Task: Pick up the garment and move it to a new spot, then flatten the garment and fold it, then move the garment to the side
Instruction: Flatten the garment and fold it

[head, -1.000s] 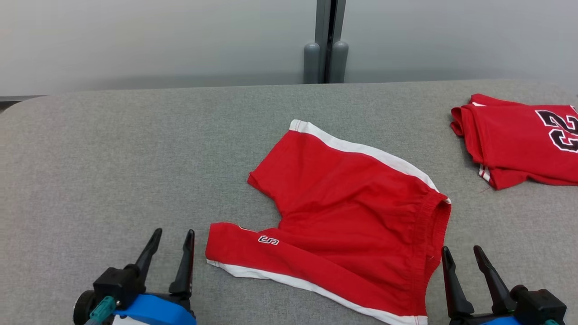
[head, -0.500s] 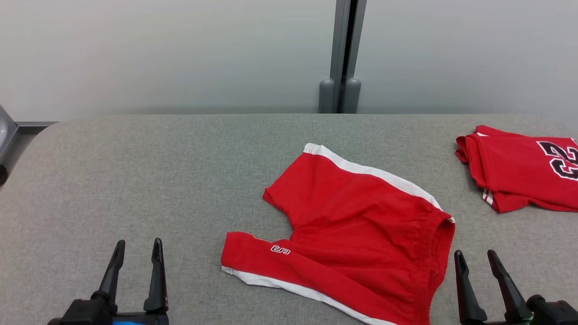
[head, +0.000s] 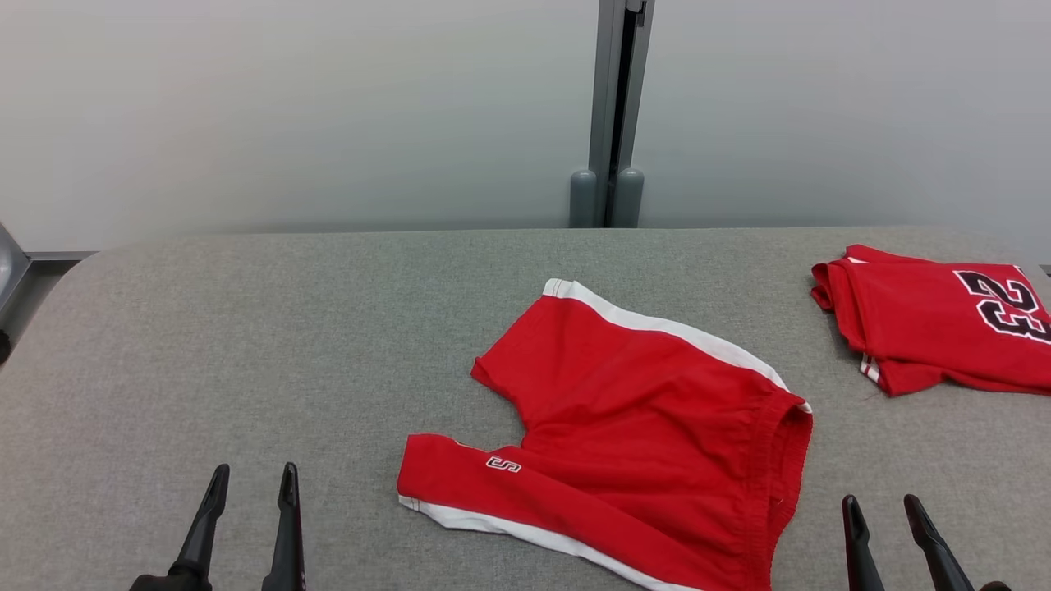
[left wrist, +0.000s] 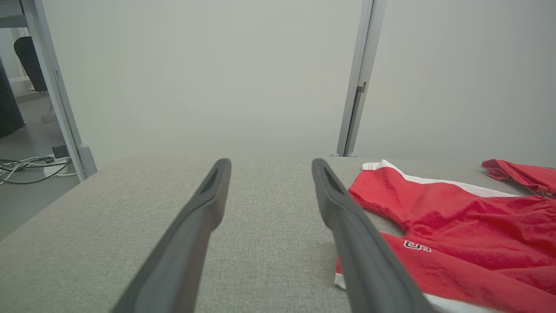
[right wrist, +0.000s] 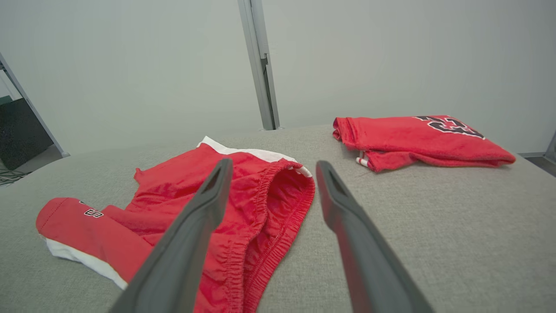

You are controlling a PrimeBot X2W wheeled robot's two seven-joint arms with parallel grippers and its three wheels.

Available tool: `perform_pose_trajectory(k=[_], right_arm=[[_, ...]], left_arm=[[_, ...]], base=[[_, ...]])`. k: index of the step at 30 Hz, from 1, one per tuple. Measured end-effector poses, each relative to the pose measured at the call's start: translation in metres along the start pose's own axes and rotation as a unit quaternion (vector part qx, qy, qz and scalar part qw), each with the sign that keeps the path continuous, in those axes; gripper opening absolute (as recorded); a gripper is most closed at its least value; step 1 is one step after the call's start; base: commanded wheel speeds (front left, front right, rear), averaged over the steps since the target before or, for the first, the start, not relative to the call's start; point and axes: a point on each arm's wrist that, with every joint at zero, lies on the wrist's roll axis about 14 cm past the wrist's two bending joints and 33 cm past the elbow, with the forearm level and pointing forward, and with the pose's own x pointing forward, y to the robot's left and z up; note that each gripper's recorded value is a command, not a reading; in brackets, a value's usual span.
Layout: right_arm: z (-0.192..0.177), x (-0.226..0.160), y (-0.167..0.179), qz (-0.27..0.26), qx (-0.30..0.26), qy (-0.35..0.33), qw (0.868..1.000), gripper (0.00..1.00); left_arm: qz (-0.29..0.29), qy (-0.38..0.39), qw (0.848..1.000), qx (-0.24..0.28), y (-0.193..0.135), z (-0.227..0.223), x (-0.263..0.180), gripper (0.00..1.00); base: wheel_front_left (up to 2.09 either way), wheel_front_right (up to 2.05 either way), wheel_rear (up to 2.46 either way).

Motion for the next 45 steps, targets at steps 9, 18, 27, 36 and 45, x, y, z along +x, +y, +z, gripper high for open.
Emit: perform_pose_trajectory(k=[9, 18, 27, 36, 45], right_arm=[[-0.003, -0.002, 0.000, -0.001, 0.000, 0.004, 1.000, 1.00], [-0.011, -0.004, 0.004, 0.005, -0.003, 0.018, 1.000, 1.00], [-0.058, -0.015, 0.017, 0.029, -0.020, 0.096, 0.995, 1.00], [-0.108, -0.018, 0.028, 0.062, -0.028, 0.183, 0.981, 1.00], [-0.135, -0.025, 0.045, 0.092, -0.021, 0.231, 0.968, 1.00]], left_arm=[[0.000, 0.008, 1.000, 0.001, -0.001, -0.005, -0.003, 1.00], [-0.003, 0.023, 1.000, 0.001, 0.000, -0.014, -0.004, 1.00], [-0.056, 0.078, 0.995, -0.004, -0.027, -0.046, -0.004, 1.00], [-0.086, 0.138, 0.987, -0.005, -0.033, -0.080, 0.007, 1.00], [-0.109, 0.176, 0.978, 0.003, -0.038, -0.101, 0.008, 1.00]], base=[[0.00, 0.00, 0.00], [0.00, 0.00, 0.00], [0.00, 0.00, 0.00], [0.00, 0.00, 0.00], [0.00, 0.00, 0.00]])
